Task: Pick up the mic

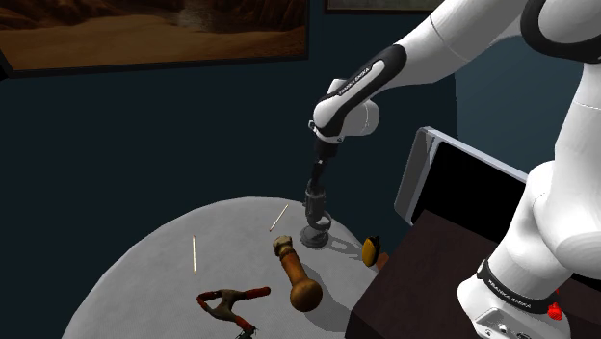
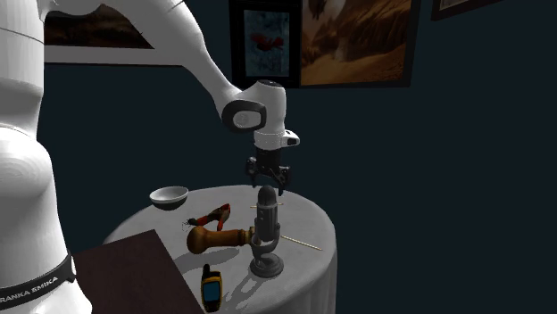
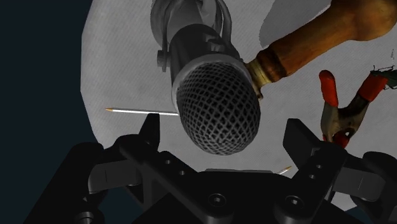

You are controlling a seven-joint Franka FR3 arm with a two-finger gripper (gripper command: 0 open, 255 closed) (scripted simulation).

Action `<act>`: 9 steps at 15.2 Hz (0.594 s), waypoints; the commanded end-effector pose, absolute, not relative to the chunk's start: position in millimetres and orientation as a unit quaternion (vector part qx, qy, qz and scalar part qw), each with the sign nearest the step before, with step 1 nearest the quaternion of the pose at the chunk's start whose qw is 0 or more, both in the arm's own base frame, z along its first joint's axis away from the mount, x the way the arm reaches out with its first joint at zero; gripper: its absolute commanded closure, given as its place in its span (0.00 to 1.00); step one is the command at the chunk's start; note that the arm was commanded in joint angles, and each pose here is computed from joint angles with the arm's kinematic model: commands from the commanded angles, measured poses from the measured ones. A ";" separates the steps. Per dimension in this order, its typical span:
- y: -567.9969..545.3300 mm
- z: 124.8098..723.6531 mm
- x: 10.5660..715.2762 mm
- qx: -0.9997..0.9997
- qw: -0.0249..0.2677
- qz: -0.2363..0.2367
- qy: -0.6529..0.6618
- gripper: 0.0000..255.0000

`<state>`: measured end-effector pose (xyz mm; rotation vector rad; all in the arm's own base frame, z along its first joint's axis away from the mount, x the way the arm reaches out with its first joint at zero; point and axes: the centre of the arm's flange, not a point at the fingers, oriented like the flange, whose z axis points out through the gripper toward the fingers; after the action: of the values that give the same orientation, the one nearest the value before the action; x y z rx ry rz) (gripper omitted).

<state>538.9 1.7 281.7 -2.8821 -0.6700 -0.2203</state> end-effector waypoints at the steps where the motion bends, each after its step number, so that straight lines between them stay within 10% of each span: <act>1: 1.8 271.1 538.8 -0.968 0.087 -0.074 -0.225 0.00; 5: 1.7 257.5 538.7 -0.968 0.087 -0.074 -0.225 0.00; 6: 3.0 257.4 538.5 -0.968 0.087 -0.074 -0.225 1.00; 9: 3.2 257.5 538.4 -0.968 0.087 -0.074 -0.225 1.00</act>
<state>538.9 2.8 258.6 -2.8822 -0.6705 -0.2243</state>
